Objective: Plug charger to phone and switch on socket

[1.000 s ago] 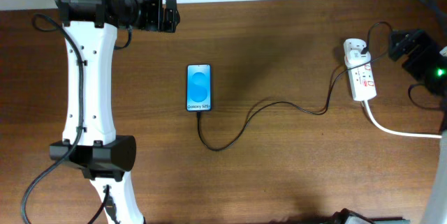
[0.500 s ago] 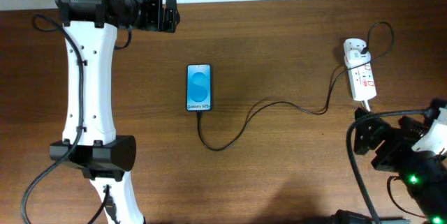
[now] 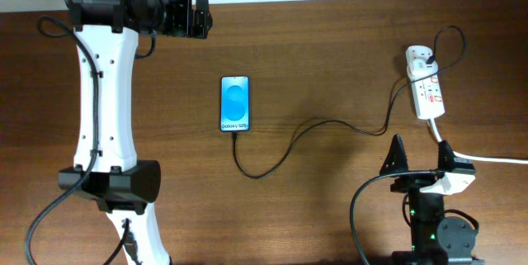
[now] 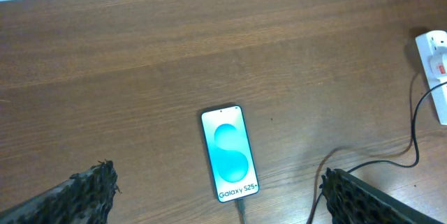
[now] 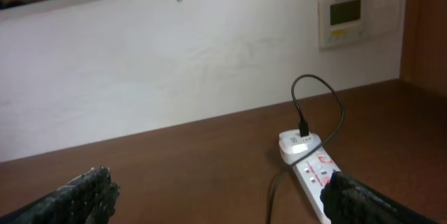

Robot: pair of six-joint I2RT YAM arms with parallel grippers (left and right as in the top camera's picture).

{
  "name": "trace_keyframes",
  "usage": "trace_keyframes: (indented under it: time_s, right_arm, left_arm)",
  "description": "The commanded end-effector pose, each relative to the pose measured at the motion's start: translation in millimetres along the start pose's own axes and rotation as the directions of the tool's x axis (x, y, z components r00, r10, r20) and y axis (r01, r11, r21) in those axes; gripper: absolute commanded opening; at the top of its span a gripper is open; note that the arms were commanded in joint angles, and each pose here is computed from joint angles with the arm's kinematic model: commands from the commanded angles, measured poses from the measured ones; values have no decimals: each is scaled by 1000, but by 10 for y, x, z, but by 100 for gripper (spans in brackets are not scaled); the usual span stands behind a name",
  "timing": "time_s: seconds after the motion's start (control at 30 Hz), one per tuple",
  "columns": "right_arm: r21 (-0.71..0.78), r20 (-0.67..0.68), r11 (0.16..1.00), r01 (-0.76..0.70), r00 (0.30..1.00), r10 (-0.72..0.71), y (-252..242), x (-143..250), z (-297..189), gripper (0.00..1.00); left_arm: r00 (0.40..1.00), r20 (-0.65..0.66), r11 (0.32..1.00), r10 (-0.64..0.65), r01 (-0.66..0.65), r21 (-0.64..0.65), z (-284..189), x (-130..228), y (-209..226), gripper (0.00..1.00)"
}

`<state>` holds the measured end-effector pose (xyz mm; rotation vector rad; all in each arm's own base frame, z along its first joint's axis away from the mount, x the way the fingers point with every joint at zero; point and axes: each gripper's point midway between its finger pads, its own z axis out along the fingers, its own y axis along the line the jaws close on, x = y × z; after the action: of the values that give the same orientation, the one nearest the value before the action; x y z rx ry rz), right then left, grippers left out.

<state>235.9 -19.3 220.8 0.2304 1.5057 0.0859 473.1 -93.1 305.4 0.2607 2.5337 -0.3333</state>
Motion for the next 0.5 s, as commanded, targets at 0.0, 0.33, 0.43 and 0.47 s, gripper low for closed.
trace_keyframes:
  time_s: [0.0,0.33,0.43,0.47]
  right_arm:
    - [8,-6,1000,1,1000,-1,-29,113,18,98]
    - [15,-121,1000,9,993,-7,-107,636,62,98]
    - [15,-121,1000,9,993,-7,-107,636,62,98]
    - [15,-121,1000,9,993,-7,-107,636,62,98]
  left_arm:
    - [1000,12,1000,8,-8,-5,-53,-12,9,99]
    - [1000,12,1000,8,-8,-5,-53,-12,9,99]
    - [1000,12,1000,8,-8,-5,-53,-12,9,99]
    - [1000,12,1000,8,-8,-5,-53,-12,9,99]
